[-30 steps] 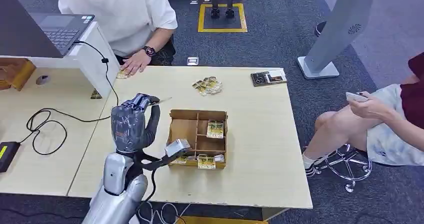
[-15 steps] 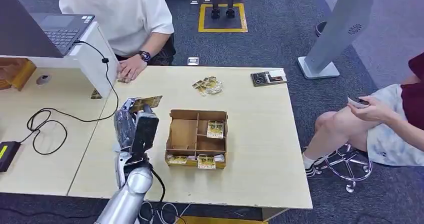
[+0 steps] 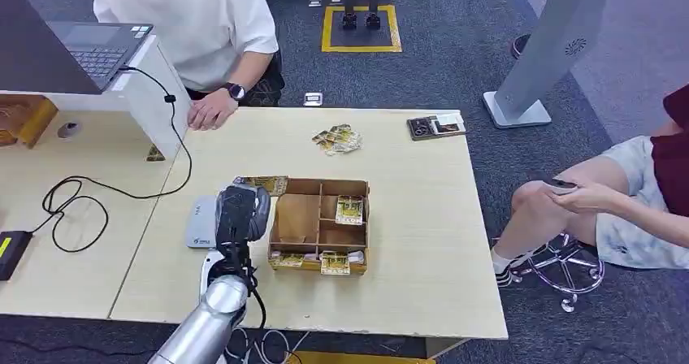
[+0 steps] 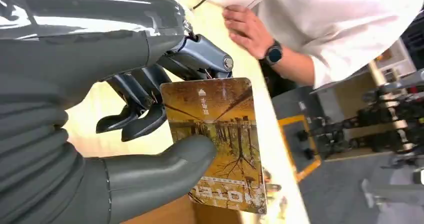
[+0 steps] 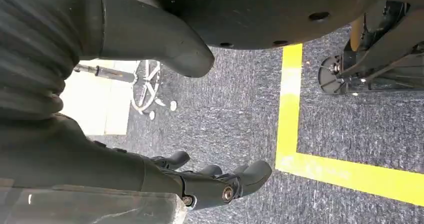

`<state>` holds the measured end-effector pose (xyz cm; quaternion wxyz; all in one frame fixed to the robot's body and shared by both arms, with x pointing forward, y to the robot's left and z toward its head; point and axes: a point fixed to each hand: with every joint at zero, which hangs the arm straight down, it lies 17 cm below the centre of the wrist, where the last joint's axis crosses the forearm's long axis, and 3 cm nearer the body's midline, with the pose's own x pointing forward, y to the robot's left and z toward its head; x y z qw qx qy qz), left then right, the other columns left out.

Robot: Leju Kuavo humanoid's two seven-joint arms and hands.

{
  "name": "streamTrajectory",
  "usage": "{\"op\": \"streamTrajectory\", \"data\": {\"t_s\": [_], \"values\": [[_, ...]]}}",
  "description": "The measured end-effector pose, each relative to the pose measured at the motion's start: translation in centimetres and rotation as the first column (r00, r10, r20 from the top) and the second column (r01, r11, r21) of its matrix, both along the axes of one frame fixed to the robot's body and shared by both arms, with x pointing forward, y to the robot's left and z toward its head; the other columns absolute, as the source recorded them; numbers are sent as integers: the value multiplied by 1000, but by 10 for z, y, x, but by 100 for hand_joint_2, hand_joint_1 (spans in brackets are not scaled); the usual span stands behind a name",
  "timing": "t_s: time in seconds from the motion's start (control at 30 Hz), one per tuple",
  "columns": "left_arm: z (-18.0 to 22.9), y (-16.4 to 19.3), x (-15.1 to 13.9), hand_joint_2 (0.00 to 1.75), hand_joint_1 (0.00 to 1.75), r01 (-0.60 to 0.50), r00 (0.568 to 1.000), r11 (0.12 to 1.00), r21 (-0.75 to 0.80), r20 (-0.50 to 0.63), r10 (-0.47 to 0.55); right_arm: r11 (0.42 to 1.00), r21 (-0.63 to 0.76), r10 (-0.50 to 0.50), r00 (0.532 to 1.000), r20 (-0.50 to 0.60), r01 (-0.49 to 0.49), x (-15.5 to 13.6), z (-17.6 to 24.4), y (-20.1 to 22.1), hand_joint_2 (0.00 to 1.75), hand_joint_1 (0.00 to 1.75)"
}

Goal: Pass the card to the sensor for recognition and then transmit it.

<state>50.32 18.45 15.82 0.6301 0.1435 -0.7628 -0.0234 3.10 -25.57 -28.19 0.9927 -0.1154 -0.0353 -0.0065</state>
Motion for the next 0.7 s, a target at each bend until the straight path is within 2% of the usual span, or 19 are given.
{"op": "streamTrajectory", "data": {"t_s": [0.37,0.7], "values": [[-54,31,9,175,175,-52,989,975,218,-122,80,1000,3,1,1000,1,-1,0,0,0,175,0],[-69,48,8,175,175,-92,984,968,233,-128,124,1000,0,1,1000,1,-1,0,0,0,175,0]]}}
